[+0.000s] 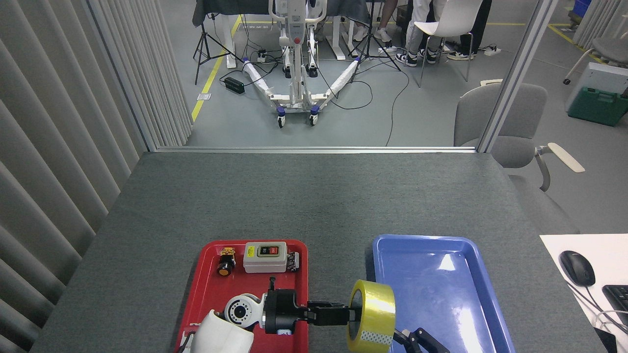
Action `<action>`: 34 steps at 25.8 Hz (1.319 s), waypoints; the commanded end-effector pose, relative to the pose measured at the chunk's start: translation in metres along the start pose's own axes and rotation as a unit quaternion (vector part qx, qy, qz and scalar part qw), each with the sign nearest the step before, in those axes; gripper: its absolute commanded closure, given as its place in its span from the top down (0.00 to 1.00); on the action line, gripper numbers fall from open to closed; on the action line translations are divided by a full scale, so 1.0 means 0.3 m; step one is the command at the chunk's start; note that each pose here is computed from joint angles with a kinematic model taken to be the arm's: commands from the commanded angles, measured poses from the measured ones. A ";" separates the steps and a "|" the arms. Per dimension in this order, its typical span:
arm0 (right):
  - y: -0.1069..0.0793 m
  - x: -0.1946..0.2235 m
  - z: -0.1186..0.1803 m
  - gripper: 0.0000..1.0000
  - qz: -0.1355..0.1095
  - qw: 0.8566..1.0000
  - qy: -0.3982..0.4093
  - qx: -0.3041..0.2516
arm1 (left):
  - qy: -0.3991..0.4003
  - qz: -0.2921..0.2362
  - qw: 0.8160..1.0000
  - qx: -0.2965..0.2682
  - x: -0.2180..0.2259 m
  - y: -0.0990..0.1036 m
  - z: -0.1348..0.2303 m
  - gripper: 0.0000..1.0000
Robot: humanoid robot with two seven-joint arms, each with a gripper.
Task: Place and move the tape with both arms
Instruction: 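Grasp the tape roll with the right gripper and release the left gripper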
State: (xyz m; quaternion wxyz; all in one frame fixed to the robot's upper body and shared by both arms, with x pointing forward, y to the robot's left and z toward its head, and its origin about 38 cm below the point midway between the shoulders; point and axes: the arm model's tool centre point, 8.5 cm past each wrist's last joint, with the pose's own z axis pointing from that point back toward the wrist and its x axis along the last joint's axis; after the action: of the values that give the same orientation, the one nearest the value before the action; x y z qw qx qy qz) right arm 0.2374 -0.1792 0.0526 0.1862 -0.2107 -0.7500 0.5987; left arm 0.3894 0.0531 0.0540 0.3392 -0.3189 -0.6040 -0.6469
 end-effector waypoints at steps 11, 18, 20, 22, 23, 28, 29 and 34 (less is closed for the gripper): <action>0.037 0.004 0.014 0.00 -0.014 1.000 0.004 0.012 | -0.010 -0.034 0.998 -0.050 0.049 -0.016 -0.074 0.00; 0.041 0.005 0.029 0.00 -0.015 1.000 0.006 0.017 | -0.005 -0.027 1.000 -0.010 0.037 0.021 -0.021 0.69; 0.040 0.004 0.030 0.00 -0.015 1.000 0.006 0.017 | -0.006 -0.029 0.999 0.019 0.040 0.052 0.015 1.00; 0.040 0.004 0.033 0.00 -0.015 1.000 0.007 0.018 | -0.009 -0.049 0.998 0.045 0.067 0.098 0.048 1.00; 0.039 0.001 0.035 0.00 -0.014 1.000 0.008 0.018 | -0.007 -0.055 0.997 0.060 0.073 0.117 0.076 1.00; 0.026 -0.018 0.061 0.00 -0.006 1.000 0.016 0.020 | 0.020 -0.066 0.986 0.151 0.105 0.208 0.216 1.00; 0.015 -0.037 0.072 0.00 0.000 1.000 0.025 0.020 | 0.039 -0.068 0.980 0.182 0.106 0.203 0.280 1.00; -0.016 -0.126 0.114 0.00 0.040 0.994 0.092 0.032 | 0.186 -0.140 0.938 0.257 0.119 0.088 0.598 1.00</action>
State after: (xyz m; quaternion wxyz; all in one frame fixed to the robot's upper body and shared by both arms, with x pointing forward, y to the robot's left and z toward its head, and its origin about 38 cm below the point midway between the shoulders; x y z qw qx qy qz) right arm 0.2408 -0.2116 0.0467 0.2146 -0.2447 -0.7273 0.6043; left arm 0.4073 0.1789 0.1096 0.4021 -0.1095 -0.7235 -0.5504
